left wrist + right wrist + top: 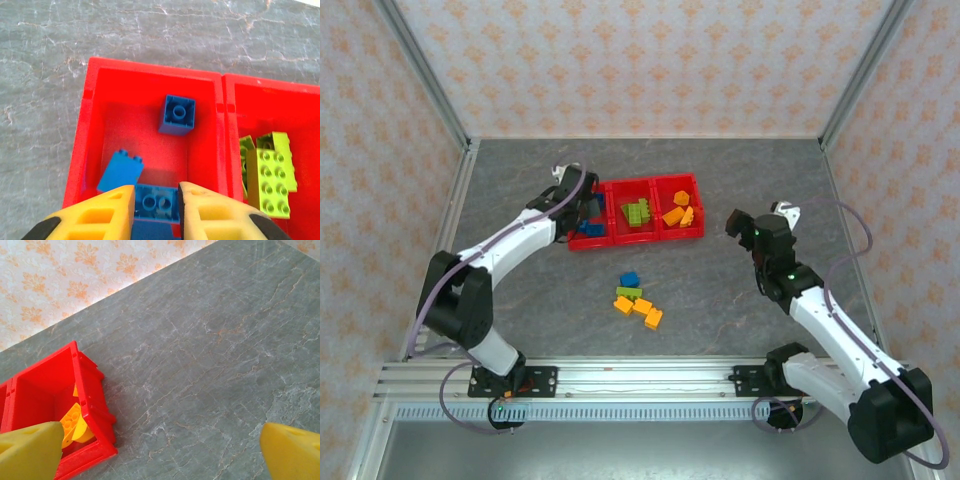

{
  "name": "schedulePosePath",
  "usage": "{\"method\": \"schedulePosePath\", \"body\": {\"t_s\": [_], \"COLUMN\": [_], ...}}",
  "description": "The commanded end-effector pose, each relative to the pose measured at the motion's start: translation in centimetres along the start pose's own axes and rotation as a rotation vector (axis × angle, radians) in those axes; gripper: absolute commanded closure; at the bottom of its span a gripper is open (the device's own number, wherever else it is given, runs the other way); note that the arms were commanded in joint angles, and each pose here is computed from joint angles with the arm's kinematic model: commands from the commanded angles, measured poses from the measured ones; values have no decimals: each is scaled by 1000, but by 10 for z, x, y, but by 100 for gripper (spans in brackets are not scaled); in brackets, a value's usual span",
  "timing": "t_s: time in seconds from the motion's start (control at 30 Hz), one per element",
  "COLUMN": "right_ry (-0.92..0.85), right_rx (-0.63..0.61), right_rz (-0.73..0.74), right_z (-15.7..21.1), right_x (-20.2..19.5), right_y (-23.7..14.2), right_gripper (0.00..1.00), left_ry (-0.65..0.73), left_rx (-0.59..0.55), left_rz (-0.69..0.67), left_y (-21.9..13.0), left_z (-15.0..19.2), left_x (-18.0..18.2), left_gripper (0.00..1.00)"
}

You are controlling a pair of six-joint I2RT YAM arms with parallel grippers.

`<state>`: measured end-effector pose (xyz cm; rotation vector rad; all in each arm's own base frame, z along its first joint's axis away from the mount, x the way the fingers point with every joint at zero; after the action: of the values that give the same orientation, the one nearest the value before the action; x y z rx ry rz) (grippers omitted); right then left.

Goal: Sort the legos into containers by color
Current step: Place the lego in the container.

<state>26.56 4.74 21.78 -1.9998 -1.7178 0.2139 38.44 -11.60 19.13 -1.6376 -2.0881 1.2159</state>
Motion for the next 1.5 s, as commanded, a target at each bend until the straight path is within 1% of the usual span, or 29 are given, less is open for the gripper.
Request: {"method": "schedulePosePath", "body": {"t_s": [0.0,0.27,0.47,0.57,0.67,0.73,0.77,0.93,1.1,1.17,1.33,1.47], "right_ry": [-13,-33,-59,-70,-75,-77,-76,-74,-65,-61,-49,-41], "right_rx": [-2,-1,-10,-17,-17,-12,-10,4,8,13,30,45], "right_rz": [51,57,86,94,99,98,99,97,87,79,65,54], "right_z": [4,2,-2,-4,-4,-2,-2,1,3,4,7,11], "right_x": [-10,-8,-11,-11,-11,-11,-10,-9,-8,-6,-3,-1], "right_y": [-2,0,0,0,2,3,4,8,11,12,18,22], "right_gripper": [0,0,0,0,0,0,0,0,0,0,0,0], "left_ry": [-6,-60,-66,-64,-65,-66,-65,-62,-36,-24,24,42], "left_rx": [-38,-68,-69,-71,-73,-75,-77,-94,-59,-36,15,68], "left_rz": [17,17,22,35,32,33,34,46,65,72,57,66], "left_y": [15,53,72,77,79,76,75,59,41,35,16,-3], "left_z": [-16,-28,-35,-35,-35,-35,-35,-36,-31,-23,6,40], "left_x": [-9,-11,-13,-15,-14,-14,-13,-8,-5,-4,-1,-2], "left_gripper": [74,73,72,70,64,58,54,25,10,1,1,1]}}
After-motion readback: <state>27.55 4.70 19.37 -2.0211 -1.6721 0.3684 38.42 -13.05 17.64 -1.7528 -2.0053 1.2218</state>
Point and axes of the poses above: each hand's point on the last joint's axis, 136 mm out from that joint toward the fingers, its own y axis out along the fingers, its own x axis along the line the jaws close on, z = x × y, the point moved 6 cm from there along -y, back along the fingers, and after that the axes turned 10 degrees about -y, right-handed, at the moved point
